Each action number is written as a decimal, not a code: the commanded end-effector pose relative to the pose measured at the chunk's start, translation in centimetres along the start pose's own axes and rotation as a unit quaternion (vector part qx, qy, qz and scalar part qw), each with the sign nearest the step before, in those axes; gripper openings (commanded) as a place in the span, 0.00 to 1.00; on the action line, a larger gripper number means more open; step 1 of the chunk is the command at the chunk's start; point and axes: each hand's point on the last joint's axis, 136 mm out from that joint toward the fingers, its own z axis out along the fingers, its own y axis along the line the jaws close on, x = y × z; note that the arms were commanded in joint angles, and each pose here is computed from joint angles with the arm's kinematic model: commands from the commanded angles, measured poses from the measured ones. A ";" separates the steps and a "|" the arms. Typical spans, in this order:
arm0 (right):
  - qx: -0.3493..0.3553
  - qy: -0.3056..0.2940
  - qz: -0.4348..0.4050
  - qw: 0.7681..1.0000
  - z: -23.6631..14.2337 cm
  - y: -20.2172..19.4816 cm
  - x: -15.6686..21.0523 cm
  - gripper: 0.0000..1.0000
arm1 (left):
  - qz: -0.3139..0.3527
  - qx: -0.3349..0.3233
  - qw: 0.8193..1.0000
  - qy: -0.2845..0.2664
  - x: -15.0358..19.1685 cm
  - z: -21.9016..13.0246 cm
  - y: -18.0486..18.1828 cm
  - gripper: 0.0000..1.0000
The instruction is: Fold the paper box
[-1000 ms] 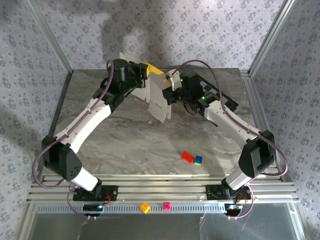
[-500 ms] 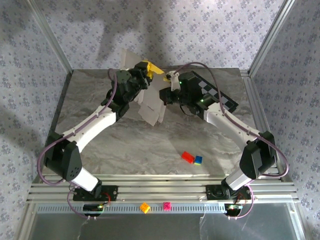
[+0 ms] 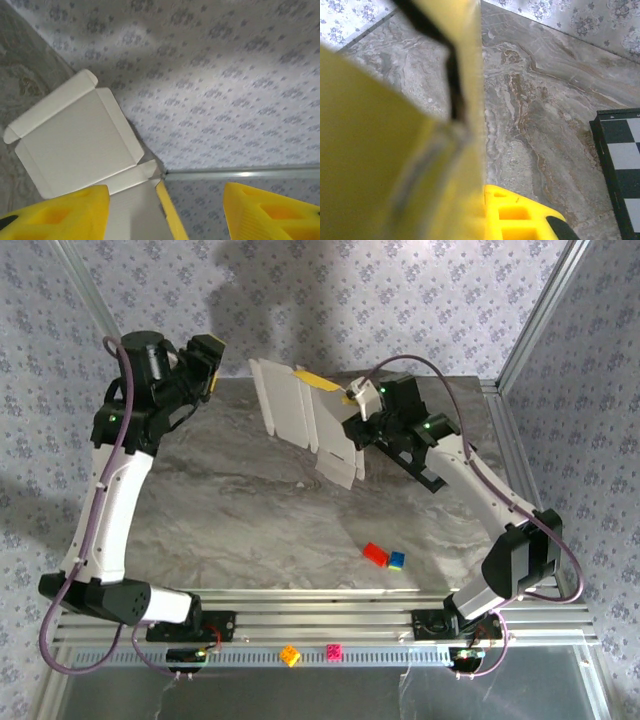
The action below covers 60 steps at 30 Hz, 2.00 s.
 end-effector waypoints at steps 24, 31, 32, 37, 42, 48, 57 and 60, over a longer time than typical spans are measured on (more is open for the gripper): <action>-0.025 -0.020 -0.051 0.998 0.2 3.0 -0.8 0.00 | -0.251 -0.037 0.964 0.074 7.1 11.0 1.1 0.67; -0.032 -0.023 -0.048 0.998 0.2 3.2 -1.0 0.00 | -0.270 -0.037 0.958 0.088 8.0 12.3 2.2 0.53; -0.032 -0.024 -0.048 0.998 0.1 3.1 -1.1 0.00 | -0.269 -0.036 0.958 0.088 8.0 12.5 2.3 0.51; -0.036 -0.025 -0.042 0.998 0.2 3.2 -1.1 0.00 | -0.272 -0.025 0.957 0.100 8.1 13.9 2.4 0.50; -0.034 -0.026 -0.039 0.998 0.1 3.0 -1.1 0.00 | -0.269 -0.038 0.957 0.106 8.4 14.0 3.0 0.46; -0.038 -0.034 -0.026 0.998 -0.1 2.7 -1.4 0.00 | -0.278 -0.046 0.954 0.099 8.7 13.7 4.5 0.29; -0.079 -0.052 0.041 0.995 -0.5 2.2 -2.0 0.00 | -0.275 -0.029 0.957 0.090 8.4 13.4 5.1 0.22; -0.098 -0.053 0.052 0.992 -0.7 2.5 -2.1 0.00 | -0.275 -0.009 0.957 0.090 8.5 13.7 5.0 0.22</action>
